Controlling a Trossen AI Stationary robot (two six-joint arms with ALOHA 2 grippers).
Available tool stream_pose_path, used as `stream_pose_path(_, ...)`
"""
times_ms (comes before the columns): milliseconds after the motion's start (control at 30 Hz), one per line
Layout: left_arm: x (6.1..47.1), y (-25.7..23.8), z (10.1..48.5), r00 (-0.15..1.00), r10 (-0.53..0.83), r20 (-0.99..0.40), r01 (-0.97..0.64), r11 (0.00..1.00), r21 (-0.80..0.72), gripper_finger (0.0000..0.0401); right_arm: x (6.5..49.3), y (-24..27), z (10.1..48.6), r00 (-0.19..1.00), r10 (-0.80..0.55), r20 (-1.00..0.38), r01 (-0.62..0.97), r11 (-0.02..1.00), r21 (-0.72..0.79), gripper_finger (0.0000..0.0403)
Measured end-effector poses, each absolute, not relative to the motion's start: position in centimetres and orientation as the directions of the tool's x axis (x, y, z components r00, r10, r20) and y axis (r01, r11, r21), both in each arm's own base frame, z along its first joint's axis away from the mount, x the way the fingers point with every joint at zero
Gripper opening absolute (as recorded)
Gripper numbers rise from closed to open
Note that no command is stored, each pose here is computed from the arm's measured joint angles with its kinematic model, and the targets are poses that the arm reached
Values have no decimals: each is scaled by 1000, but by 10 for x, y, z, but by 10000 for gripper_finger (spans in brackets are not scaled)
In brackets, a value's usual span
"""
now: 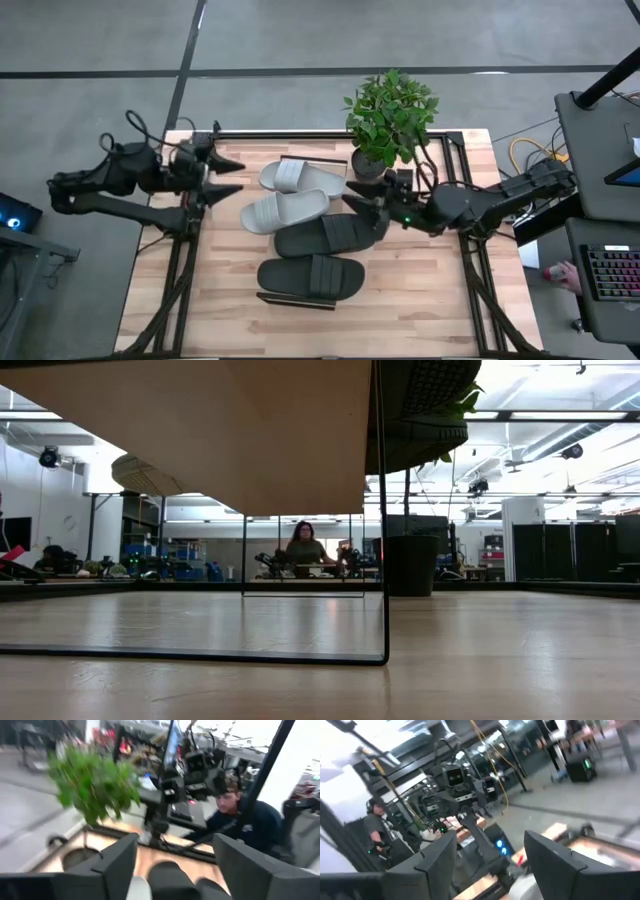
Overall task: Pick and place slides into the shelf
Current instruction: Return to Home Position
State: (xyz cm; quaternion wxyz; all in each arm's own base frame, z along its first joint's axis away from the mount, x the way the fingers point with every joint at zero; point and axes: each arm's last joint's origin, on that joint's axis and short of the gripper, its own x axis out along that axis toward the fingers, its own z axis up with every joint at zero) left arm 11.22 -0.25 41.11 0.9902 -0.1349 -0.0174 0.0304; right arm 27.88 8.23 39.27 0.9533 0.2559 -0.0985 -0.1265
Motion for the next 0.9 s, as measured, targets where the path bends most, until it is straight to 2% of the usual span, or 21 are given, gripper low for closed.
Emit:
stream_pose_path(167, 107, -1, 430, 990, 120, 77, -104, 978, -183, 158, 277, 83, 398, 955, -247, 166, 180, 923, 339, 190)
stream_pose_path(367, 90, 2, 434, 981, 165, 100, -156, 983, -93, 18, 276, 85, 400, 970, -166, 178, 129, 971, 203, 111)
stream_pose_path(567, 75, 5, 417, 968, 248, -28, -249, 967, -60, 3, 272, 84, 403, 972, -149, 183, 114, 976, 185, 21)
stream_pose_path(733, 73, 7, 393, 932, 336, -134, -338, 941, 12, 1, 266, 82, 402, 980, -147, 136, 126, 981, 148, 11)
stream_pose_path(900, 60, 9, 368, 928, 360, -98, -357, 933, 47, 0, 258, 79, 403, 985, -146, 94, 135, 984, 116, 9)
